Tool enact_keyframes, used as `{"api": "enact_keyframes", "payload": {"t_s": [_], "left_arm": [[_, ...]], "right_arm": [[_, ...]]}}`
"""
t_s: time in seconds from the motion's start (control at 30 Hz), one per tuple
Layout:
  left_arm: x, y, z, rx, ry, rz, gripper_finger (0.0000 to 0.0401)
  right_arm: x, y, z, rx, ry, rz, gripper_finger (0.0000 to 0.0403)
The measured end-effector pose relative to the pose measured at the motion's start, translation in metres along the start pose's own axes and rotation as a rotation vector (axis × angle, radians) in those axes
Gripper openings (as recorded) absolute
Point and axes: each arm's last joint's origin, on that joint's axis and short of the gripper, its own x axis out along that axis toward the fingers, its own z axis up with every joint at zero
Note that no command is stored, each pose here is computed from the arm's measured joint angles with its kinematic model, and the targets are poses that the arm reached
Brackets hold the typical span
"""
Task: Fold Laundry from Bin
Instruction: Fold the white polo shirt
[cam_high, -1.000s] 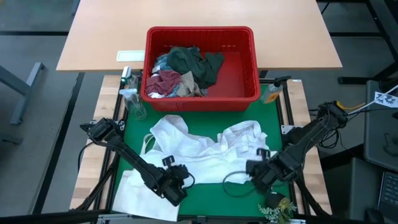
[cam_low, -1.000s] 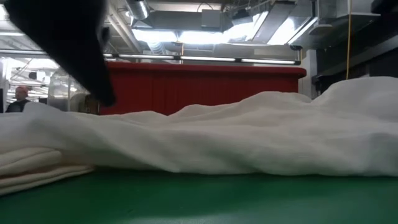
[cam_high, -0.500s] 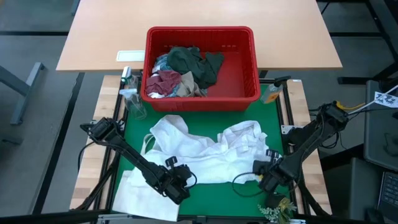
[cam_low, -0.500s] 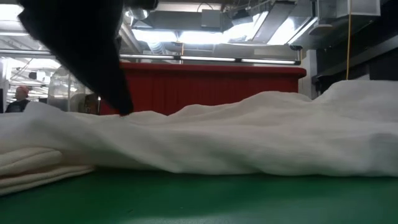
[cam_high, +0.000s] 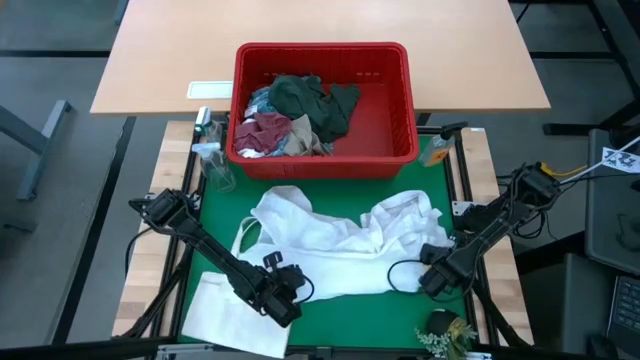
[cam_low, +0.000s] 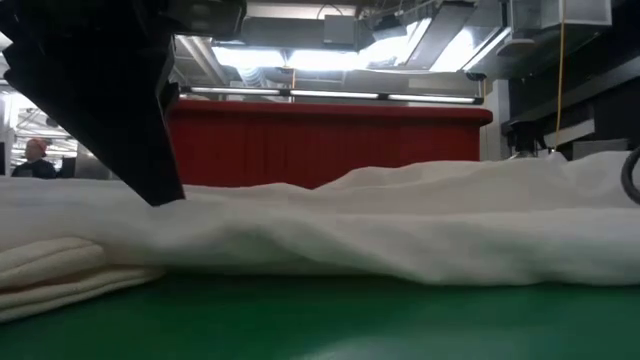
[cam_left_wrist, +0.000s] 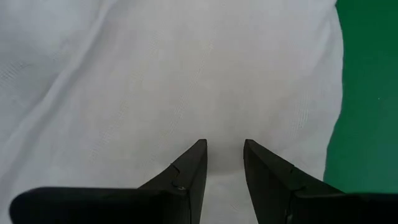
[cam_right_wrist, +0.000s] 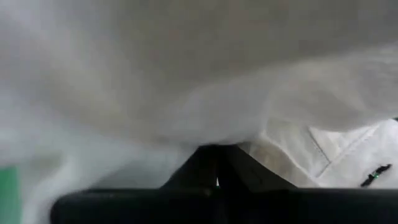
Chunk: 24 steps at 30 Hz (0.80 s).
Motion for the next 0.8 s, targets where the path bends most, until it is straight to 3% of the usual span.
{"api": "enact_keyframes", "payload": {"t_s": [0.23, 0.43, 0.8], "left_arm": [[-0.007, -0.002, 0.009, -0.005, 0.026, -0.010, 0.0102], [-0.023, 0.004, 0.033, -0.011, 0.060, 0.053, 0.0102], [-0.050, 0.060, 0.107, 0.054, 0.191, 0.243, 0.0102]], "right_arm": [[-0.031, 0.011, -0.002, -0.093, -0.006, 0.027, 0.0007], [-0.068, 0.014, -0.009, -0.147, -0.004, 0.004, 0.0007], [-0.122, 0.015, -0.015, -0.249, -0.170, -0.029, 0.0007]]}}
